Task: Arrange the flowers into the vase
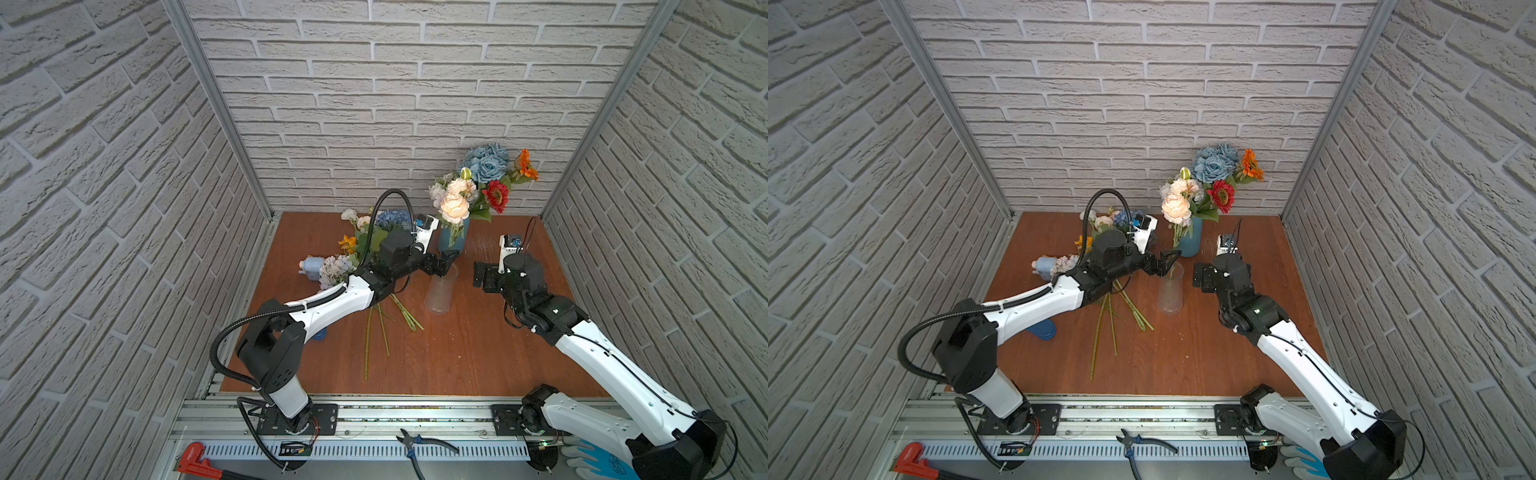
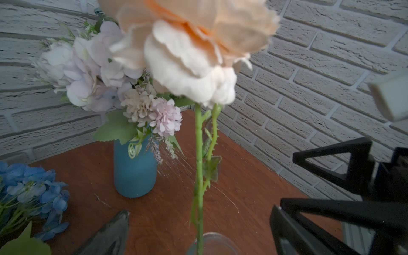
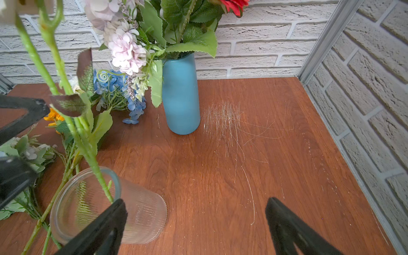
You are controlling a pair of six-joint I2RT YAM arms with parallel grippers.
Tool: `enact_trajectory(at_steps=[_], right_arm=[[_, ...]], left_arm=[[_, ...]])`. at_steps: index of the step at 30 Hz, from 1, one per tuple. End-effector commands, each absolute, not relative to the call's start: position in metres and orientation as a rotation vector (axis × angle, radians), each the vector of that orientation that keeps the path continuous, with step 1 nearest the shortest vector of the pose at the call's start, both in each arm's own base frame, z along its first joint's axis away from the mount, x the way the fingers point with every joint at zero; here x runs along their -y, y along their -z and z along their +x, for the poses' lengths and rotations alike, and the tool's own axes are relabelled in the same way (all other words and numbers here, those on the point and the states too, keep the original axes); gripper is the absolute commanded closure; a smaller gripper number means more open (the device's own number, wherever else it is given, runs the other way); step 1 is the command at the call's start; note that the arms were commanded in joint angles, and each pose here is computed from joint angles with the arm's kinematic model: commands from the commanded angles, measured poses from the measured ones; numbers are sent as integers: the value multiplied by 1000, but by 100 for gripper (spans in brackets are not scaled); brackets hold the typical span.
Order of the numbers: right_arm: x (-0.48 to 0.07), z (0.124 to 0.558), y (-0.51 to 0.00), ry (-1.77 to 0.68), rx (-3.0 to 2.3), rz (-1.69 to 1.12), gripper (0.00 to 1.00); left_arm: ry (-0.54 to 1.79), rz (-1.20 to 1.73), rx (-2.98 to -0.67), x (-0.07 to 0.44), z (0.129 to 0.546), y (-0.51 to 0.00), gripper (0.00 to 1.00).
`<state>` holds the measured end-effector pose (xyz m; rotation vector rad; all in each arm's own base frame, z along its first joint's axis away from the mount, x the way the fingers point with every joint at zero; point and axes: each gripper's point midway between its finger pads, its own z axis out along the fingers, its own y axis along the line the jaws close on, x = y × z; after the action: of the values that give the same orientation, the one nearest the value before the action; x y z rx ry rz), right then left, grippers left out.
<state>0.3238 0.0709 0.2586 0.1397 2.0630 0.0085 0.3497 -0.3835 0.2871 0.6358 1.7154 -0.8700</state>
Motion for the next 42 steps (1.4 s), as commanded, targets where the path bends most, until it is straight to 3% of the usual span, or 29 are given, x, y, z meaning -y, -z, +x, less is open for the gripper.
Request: enact_trajectory(at_steps=[1,9,17,23,27,32,36,42], right_arm=[[-74,328,-274,-65,-2005,164,1],[-85,330,-280,-123,-2032,139,0],[-95,334,-281,-185,-2036,134,0],[-96,336,-280,-200,-2036,157,1],[-97,336,-281,-207,-2035,159,0],[-97,335,-283,-215,-2033,164,0],[-98,334,-280,-223,-2041,165,0],[-94,333,-271,-195,-2058,169,0]], left_arm=[[826,602,-1675,360,339,-314,2],[634,498,-1755,290,328,-309,2],[553,268,-1989,218,337,-243,6],[491,253,-2113,208,340,-202,16],[504,258,-2226,205,356,-172,29],[512,304,-2345,209,380,-145,37],[505,383,-2403,223,398,-130,55],[483,456,-2491,237,420,-110,57]])
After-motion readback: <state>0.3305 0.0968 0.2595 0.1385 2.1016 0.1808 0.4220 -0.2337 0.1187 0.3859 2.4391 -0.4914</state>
